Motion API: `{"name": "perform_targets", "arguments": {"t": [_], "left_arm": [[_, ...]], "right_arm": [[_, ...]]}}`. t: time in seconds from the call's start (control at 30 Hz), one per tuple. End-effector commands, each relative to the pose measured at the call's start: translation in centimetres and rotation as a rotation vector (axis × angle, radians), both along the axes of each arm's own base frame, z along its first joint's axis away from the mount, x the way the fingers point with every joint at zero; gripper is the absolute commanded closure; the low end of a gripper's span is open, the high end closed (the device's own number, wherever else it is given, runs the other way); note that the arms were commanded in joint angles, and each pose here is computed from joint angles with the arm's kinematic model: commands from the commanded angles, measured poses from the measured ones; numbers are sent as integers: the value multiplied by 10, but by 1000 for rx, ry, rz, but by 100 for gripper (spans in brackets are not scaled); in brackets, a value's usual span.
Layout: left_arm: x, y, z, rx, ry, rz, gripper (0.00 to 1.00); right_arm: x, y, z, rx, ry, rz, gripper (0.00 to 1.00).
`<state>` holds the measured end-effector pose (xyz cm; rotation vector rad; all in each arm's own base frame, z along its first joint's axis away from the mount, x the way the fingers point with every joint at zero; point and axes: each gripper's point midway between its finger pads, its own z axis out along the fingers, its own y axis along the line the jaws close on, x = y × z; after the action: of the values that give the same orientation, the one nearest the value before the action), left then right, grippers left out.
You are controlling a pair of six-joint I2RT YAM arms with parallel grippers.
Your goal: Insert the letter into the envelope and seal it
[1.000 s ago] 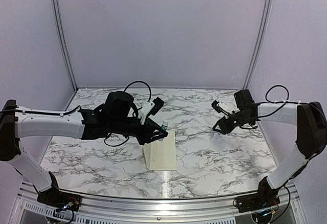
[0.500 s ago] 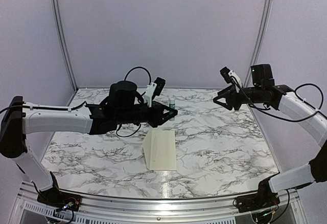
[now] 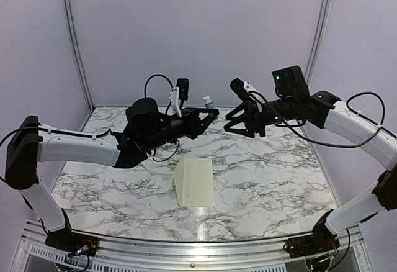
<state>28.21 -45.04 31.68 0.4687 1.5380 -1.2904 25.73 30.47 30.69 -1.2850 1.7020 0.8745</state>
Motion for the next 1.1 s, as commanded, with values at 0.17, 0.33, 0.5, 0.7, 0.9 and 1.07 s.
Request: {"name": "perform_targets", "arguments": {"t": [0.17,0.33,0.5,0.7,0.9,1.07], "left_arm": [[-3,2,26,-150,-42,-5,98],[-5,2,22,-153,-35,-15,97],[-7,2,22,-157,-33,-21,97],[-8,4,22,-157,-35,-23,96],[-9,3,19,-154,-25,-27,90],[-10,8,23,-156,-35,-16,70]], "right_arm": [[-5,35,9,7,9,31,55],[-2,38,21,33,10,19,57],[4,40,25,45,18,-5,59],[7,43,23,49,32,-10,74],[6,44,24,58,35,-6,94],[6,43,20,53,40,-7,98]]}}
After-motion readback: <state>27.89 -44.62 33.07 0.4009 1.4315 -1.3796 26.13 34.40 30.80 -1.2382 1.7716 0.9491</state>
